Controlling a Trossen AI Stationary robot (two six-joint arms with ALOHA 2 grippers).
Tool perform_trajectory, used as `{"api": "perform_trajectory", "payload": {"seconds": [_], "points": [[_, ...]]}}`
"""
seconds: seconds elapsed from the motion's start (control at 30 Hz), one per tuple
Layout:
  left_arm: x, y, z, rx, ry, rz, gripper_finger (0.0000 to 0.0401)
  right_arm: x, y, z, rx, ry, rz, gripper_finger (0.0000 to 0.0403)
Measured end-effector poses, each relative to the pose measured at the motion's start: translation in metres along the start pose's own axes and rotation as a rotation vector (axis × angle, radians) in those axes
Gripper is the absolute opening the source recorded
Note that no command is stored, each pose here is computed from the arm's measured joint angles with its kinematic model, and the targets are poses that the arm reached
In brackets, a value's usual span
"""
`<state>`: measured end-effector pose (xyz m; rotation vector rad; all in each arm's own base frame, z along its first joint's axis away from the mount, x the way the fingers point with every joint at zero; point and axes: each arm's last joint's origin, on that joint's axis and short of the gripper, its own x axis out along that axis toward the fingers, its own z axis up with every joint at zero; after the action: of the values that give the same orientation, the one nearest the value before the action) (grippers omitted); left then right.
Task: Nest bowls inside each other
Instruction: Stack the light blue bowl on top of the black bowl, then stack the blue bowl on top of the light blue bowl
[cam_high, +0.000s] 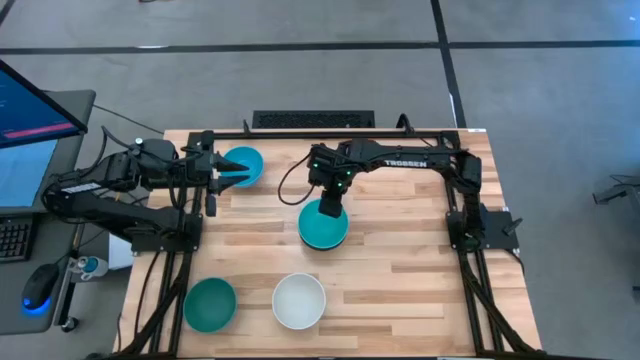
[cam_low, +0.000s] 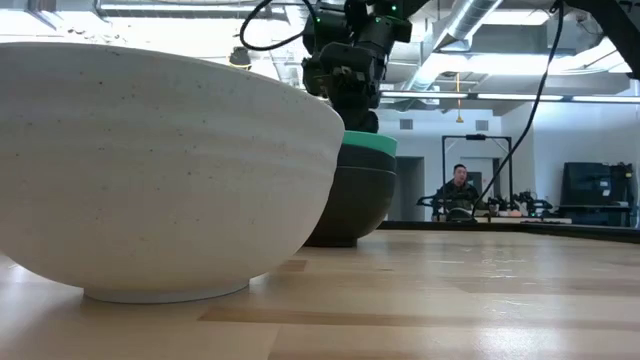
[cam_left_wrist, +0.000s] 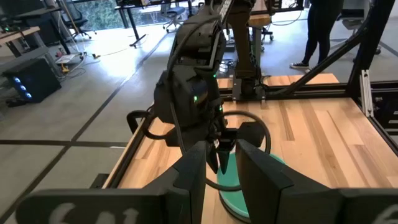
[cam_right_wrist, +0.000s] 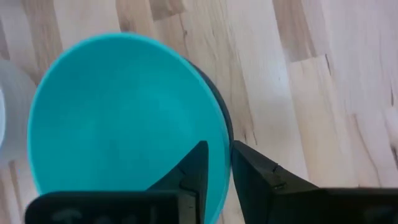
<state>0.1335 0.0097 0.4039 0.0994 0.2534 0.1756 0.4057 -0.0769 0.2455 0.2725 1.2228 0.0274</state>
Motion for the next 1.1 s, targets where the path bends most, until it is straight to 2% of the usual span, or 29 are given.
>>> {"api": "perform_trajectory", "payload": {"seconds": [0.23,0.4,0.5,0.77,0.9,1.1], "points": [[0.000,0.000,-0.002,0.003,0.023,0.006,0.0080,-0.030,0.004,0.001,0.015,0.043,-0.004,0.0093],[-0.001,0.002,-0.017,-0.004,0.180,0.107,0.0080,-0.064,0.021,0.007,-0.034,-0.023,0.003,0.0093],[-0.002,0.002,-0.020,-0.030,0.209,0.121,0.0080,-0.090,0.037,0.012,-0.127,-0.147,0.010,0.0093],[-0.002,0.008,-0.023,-0.064,0.228,0.232,0.0080,-0.149,0.072,0.009,-0.207,-0.455,0.019,0.0093],[0.003,0.013,-0.033,-0.128,0.271,0.251,0.0080,-0.165,0.085,0.007,-0.233,-0.549,-0.016,0.0093],[0.019,0.018,-0.061,-0.215,0.337,0.242,0.0080,-0.172,0.097,0.005,-0.259,-0.605,-0.069,0.0093]]}}
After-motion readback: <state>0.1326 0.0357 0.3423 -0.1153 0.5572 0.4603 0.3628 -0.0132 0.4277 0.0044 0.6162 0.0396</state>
